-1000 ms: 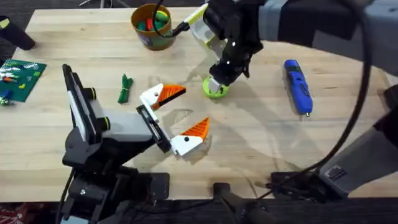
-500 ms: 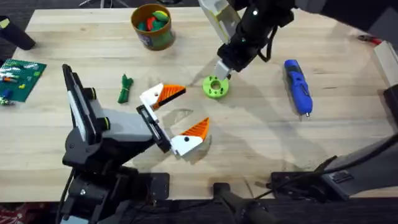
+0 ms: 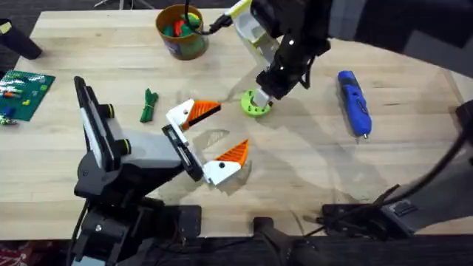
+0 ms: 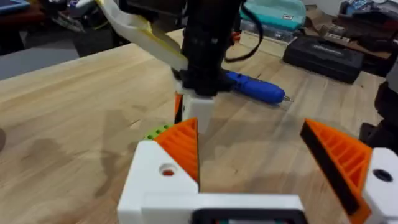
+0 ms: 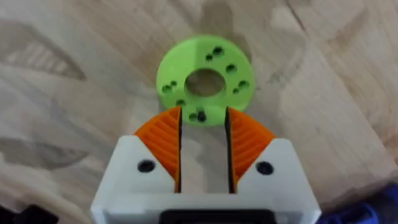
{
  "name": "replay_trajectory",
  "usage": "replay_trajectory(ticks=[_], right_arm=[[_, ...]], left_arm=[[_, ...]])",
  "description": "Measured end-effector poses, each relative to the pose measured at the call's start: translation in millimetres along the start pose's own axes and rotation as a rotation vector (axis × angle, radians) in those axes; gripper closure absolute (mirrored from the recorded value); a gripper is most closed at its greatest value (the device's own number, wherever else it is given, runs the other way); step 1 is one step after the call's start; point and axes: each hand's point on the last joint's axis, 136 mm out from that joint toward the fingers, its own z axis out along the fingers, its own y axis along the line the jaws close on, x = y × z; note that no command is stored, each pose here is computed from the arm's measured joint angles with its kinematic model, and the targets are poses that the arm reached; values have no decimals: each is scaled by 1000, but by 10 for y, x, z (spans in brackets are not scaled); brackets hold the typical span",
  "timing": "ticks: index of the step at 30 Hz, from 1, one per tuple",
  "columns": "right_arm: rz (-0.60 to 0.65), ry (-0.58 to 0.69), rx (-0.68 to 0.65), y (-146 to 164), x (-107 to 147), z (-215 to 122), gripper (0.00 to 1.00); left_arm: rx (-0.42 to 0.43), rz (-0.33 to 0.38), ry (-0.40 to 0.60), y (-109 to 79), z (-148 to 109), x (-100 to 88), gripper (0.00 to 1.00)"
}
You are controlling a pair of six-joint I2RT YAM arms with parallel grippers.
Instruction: Pick up the gripper from the table and insert it into the empty holder that is missing its gripper. Then pick up a screw, insert it into the mounting hole, and use the screwdriver to tighten it. Finally, clean up the table by picking up the vegetable and placing it into the bucket.
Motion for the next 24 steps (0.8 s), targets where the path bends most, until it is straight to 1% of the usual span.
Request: replay_trajectory(ticks=[4,10,24], right_arm=[[0,12,-2,-7,-24,120,635],[1,53,-10,-5,5,271,635],[6,87,-15,-10,9,469,635]], left_arm=[[0,1,0,0,0,-1,12],[0,0,0,0,0,0,12],[0,0,0,0,0,-1,12]])
